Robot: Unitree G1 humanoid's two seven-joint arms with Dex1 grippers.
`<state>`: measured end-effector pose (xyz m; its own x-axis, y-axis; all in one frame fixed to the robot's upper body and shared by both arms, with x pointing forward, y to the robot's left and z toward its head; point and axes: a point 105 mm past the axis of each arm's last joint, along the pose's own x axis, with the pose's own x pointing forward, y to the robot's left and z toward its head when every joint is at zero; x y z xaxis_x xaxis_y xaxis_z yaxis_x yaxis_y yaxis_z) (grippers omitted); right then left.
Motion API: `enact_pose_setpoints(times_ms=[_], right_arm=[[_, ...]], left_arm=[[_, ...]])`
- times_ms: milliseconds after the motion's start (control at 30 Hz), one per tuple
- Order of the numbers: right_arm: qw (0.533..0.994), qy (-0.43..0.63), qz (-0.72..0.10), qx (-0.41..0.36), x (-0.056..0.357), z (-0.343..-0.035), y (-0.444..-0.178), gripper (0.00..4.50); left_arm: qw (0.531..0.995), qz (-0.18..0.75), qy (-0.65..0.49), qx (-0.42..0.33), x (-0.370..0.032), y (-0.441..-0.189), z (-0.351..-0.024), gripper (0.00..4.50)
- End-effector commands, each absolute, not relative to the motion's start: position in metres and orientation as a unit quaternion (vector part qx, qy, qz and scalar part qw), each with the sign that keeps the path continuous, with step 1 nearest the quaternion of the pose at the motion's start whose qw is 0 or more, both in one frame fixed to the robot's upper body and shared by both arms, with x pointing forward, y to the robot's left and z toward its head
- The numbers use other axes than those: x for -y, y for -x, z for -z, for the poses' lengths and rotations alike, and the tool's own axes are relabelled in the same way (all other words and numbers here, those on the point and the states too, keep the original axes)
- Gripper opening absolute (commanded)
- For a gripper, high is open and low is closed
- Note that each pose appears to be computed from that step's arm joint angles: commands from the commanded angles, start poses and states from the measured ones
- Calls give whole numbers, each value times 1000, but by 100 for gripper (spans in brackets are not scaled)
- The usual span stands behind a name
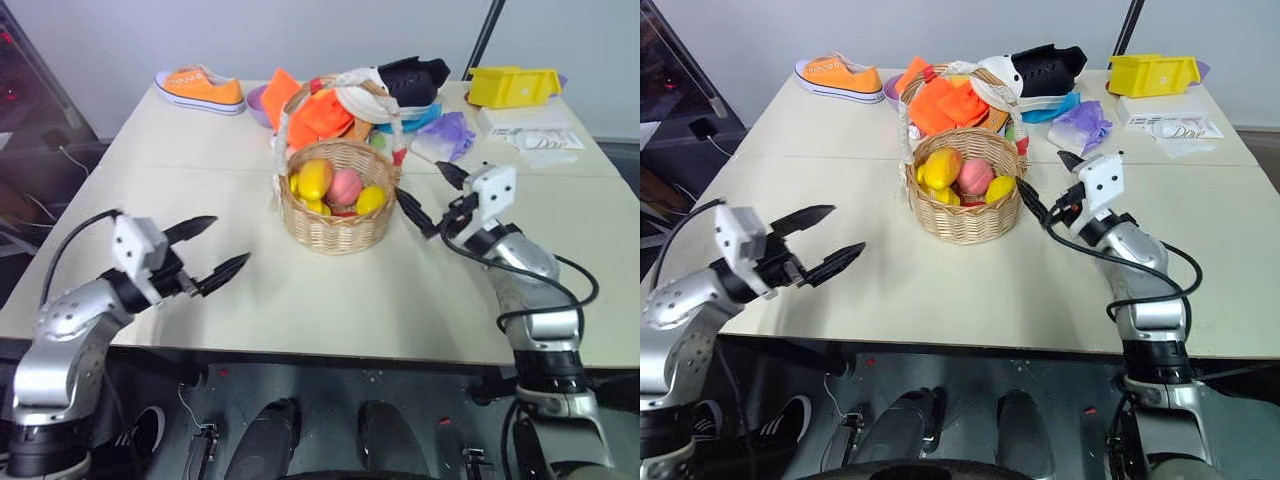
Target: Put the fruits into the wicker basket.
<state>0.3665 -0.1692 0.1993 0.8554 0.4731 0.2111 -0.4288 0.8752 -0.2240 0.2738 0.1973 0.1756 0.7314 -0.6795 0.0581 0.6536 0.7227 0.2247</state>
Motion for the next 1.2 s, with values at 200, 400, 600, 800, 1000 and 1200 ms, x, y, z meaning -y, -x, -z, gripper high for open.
enact_pose_setpoints(times_ms=[200, 400, 600, 800, 1000, 1200], right_arm=[[951, 100, -256, 144, 143, -227, -400, 450], [952, 84, -258, 144, 129, -238, -416, 450], [957, 85, -243, 134, 134, -231, -422, 314], [955, 69, -248, 147, 134, -235, -417, 2], [951, 66, -256, 161, 135, -238, -409, 2], [949, 59, -247, 186, 157, -253, -393, 2]], left_arm=[[925, 355, -92, 101, -201, -269, -183, 446], [921, 376, -59, 88, -201, -260, -180, 446], [918, 381, -56, 101, -192, -261, -185, 450], [917, 383, -54, 99, -191, -265, -183, 450], [914, 388, -57, 104, -188, -271, -184, 450], [907, 404, -45, 106, -183, -276, -185, 450]])
